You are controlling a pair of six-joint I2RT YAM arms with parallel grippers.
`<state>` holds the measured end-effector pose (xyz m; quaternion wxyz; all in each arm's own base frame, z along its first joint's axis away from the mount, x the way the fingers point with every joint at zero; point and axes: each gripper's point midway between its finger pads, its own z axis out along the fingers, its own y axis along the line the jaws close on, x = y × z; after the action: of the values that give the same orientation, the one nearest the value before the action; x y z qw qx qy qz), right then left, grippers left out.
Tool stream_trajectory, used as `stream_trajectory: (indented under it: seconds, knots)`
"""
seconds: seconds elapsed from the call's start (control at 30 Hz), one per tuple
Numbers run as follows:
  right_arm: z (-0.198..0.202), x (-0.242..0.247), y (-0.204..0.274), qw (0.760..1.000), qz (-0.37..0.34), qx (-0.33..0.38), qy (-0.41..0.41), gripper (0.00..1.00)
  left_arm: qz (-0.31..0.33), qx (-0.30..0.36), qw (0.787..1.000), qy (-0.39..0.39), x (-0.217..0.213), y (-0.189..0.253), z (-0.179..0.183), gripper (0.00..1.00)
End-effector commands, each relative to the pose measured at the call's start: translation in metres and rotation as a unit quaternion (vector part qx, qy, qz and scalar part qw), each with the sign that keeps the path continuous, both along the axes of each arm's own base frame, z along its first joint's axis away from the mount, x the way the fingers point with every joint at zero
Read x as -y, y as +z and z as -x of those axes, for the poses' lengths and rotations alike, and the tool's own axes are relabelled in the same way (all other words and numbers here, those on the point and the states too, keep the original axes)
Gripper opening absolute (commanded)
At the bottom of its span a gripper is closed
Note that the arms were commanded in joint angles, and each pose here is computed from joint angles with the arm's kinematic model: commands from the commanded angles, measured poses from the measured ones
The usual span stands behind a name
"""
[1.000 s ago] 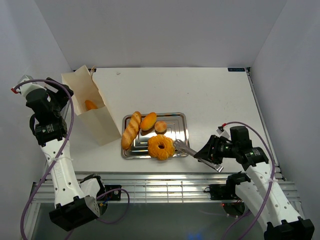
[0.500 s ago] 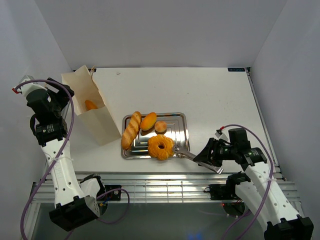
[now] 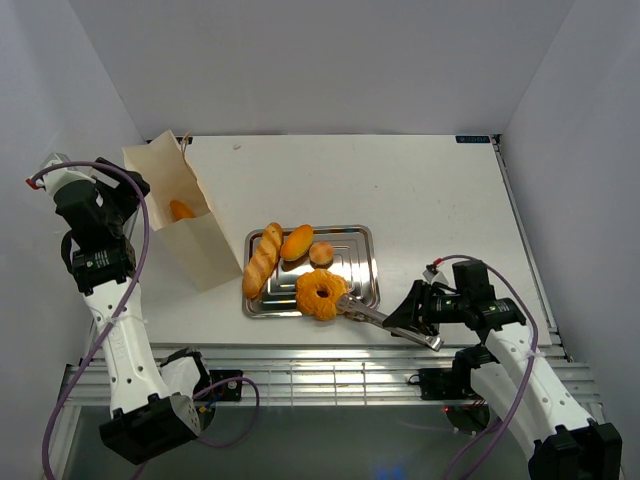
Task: Place the fake bread into the paper bag
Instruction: Pick up the fake bread from the plate.
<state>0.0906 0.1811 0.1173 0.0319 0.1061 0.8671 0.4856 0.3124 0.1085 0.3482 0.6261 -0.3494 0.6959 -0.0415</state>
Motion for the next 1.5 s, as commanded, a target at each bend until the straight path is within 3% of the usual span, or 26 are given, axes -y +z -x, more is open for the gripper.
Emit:
stream_trajectory:
  seconds: [0.0,0.47,0.57,0.7,0.8,1.03,1.2,1.47]
  knots:
    - [-0.007,-0.005,0.01,0.999,-0.025,0.023,0.008,0.52,-0.003,0.021,1.0,-0.015,0.008,0.013,0.003,0.94]
    - [-0.024,-0.009,0.009,0.999,-0.026,0.026,0.001,0.47,-0.006,0.022,1.0,-0.013,0.008,0.016,0.006,0.94]
    - [-0.026,-0.01,0.013,0.999,-0.031,0.03,0.0,0.37,-0.007,0.022,1.0,-0.013,0.008,0.016,0.007,0.94]
    - [-0.029,-0.011,0.021,0.999,-0.037,0.037,0.0,0.11,-0.007,0.024,1.0,-0.016,0.01,0.016,0.009,0.94]
    - [-0.036,-0.013,0.037,0.998,-0.043,0.055,-0.001,0.08,-0.006,0.021,1.0,-0.014,0.01,0.013,0.01,0.94]
    - [-0.057,-0.02,0.103,0.99,-0.068,0.126,0.005,0.08,-0.012,0.032,0.999,0.025,0.001,0.023,0.023,0.94]
    - [-0.083,-0.031,0.18,0.971,-0.095,0.218,0.031,0.08,-0.007,0.043,0.996,0.082,-0.011,0.028,0.042,0.94]
    - [-0.089,-0.101,0.28,0.93,-0.147,0.314,0.122,0.08,0.013,0.075,0.987,0.142,-0.019,0.046,0.067,0.94]
